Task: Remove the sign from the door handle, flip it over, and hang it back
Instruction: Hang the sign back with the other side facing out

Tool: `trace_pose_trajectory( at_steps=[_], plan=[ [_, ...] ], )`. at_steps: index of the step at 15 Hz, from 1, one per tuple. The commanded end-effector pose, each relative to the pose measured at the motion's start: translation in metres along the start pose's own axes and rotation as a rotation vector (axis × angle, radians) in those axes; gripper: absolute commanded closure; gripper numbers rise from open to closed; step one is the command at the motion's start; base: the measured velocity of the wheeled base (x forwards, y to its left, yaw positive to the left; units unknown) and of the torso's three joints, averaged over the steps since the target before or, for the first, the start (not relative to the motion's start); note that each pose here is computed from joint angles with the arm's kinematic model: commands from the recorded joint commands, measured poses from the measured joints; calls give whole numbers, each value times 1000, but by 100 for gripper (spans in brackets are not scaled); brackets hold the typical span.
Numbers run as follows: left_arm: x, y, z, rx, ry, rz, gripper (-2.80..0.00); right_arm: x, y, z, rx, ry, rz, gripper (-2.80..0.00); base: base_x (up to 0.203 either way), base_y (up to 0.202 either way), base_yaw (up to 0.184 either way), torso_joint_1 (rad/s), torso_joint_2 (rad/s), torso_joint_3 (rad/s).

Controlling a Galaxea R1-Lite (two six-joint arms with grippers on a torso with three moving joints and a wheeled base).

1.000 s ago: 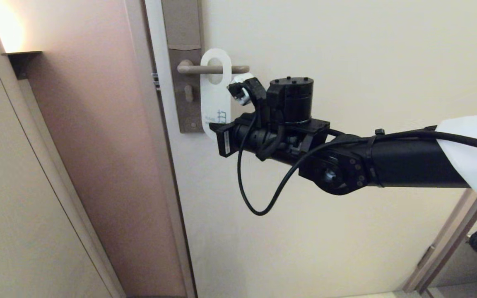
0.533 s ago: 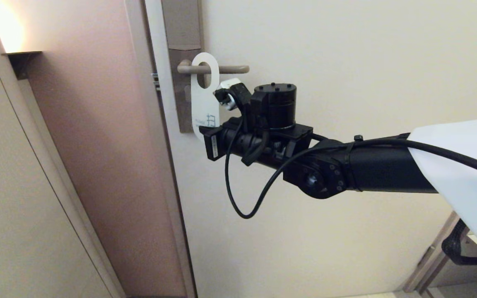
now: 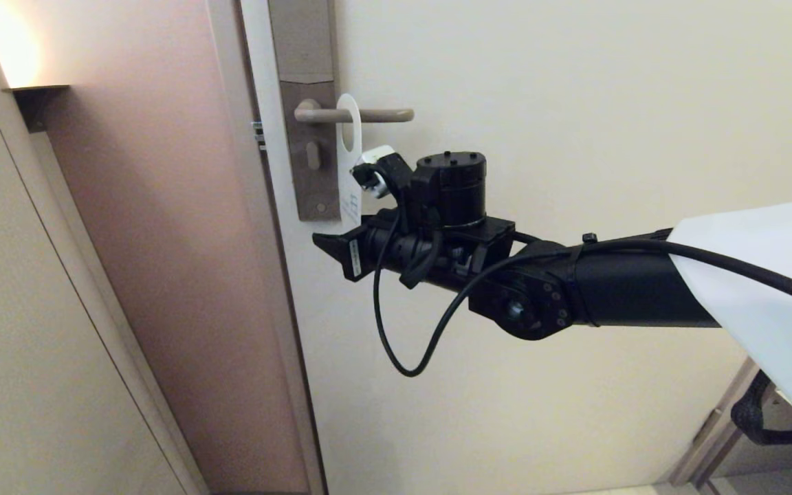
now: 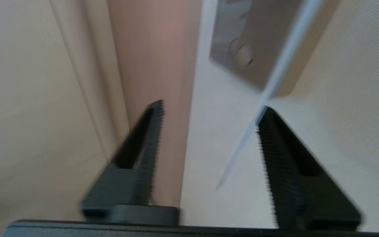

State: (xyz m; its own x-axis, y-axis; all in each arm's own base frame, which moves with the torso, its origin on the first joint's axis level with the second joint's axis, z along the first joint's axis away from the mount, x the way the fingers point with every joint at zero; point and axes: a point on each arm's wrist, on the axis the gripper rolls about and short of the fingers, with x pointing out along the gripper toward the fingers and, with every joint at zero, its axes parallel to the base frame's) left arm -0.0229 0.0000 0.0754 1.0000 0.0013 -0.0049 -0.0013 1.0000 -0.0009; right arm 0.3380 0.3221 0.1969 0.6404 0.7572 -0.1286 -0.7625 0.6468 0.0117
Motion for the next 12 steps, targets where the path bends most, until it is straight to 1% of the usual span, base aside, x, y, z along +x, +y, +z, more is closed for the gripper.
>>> trace_pose_trajectory(
  at_steps=[1,4,6,8,12],
  plan=[
    [0,0,0,-1,1,0,0,-10,3,3,0,6,5,-280,0,0,0,0,0,0],
    [0,0,0,-1,1,0,0,-34,5,8,7,30,10,-280,0,0,0,0,0,0],
    [0,0,0,-1,1,0,0,-57,2,15,10,40,17,-280,0,0,0,0,0,0],
    [0,0,0,-1,1,0,0,-77,-6,17,18,66,19,-280,0,0,0,0,0,0],
    [0,0,0,-1,1,0,0,-95,-32,22,27,58,-46,-280,0,0,0,0,0,0]
  ],
)
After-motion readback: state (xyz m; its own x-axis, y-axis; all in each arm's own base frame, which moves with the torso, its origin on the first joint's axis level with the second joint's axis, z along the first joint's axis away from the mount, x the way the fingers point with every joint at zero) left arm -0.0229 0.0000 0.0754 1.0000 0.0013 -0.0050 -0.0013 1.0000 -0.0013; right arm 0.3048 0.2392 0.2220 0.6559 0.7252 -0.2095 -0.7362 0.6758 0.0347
